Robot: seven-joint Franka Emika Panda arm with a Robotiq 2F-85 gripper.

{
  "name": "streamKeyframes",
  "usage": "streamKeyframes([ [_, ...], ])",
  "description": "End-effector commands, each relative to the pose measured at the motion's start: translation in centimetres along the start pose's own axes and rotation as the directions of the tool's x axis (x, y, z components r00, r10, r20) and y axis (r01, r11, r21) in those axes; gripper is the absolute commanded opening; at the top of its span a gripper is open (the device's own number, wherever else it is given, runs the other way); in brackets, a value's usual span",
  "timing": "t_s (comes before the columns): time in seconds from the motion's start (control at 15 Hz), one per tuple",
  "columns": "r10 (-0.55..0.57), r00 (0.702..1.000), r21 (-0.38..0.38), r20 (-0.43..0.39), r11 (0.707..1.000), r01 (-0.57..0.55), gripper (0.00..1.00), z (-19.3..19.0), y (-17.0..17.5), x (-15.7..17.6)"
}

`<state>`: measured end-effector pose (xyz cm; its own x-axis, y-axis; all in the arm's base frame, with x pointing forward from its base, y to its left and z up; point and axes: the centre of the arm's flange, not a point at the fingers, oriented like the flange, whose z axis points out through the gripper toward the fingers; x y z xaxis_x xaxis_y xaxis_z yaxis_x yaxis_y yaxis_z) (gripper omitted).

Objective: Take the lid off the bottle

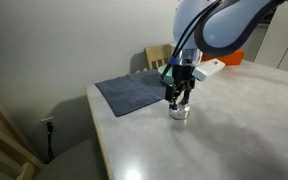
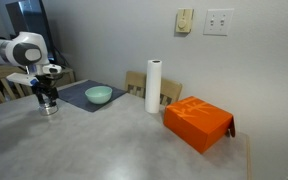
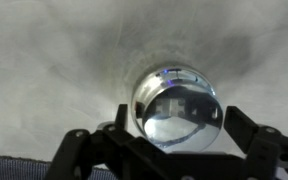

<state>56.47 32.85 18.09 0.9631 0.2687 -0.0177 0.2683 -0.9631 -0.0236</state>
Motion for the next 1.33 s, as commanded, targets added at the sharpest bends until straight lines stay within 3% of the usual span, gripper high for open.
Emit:
streamKeyframes([
  [0.0, 0.006, 1.000, -0.014, -0.015, 1.000, -0.006, 0.69, -0.5, 0.2, -0.7],
  [0.2, 0.008, 1.000, -0.013, -0.028, 1.000, -0.009, 0.65, -1.2, 0.3, -0.5],
  [0.4, 0.011, 0.999, -0.012, -0.034, 1.000, -0.011, 0.74, -1.5, 0.3, -0.5],
  [0.53, 0.010, 0.999, -0.014, -0.037, 1.000, -0.011, 0.72, -1.7, 0.4, -0.6],
  [0.6, 0.009, 0.999, -0.016, -0.041, 1.000, -0.010, 0.67, -1.9, 0.3, -0.7],
  [0.67, 0.007, 0.999, -0.021, -0.047, 1.000, -0.008, 0.52, -2.2, 0.2, -0.7],
  [0.73, 0.005, 0.999, -0.026, -0.052, 1.000, -0.006, 0.45, -2.5, 0.0, -0.8],
  [1.27, -0.017, 0.989, -0.113, -0.145, 0.994, 0.000, 0.44, -7.2, 0.0, -1.4],
])
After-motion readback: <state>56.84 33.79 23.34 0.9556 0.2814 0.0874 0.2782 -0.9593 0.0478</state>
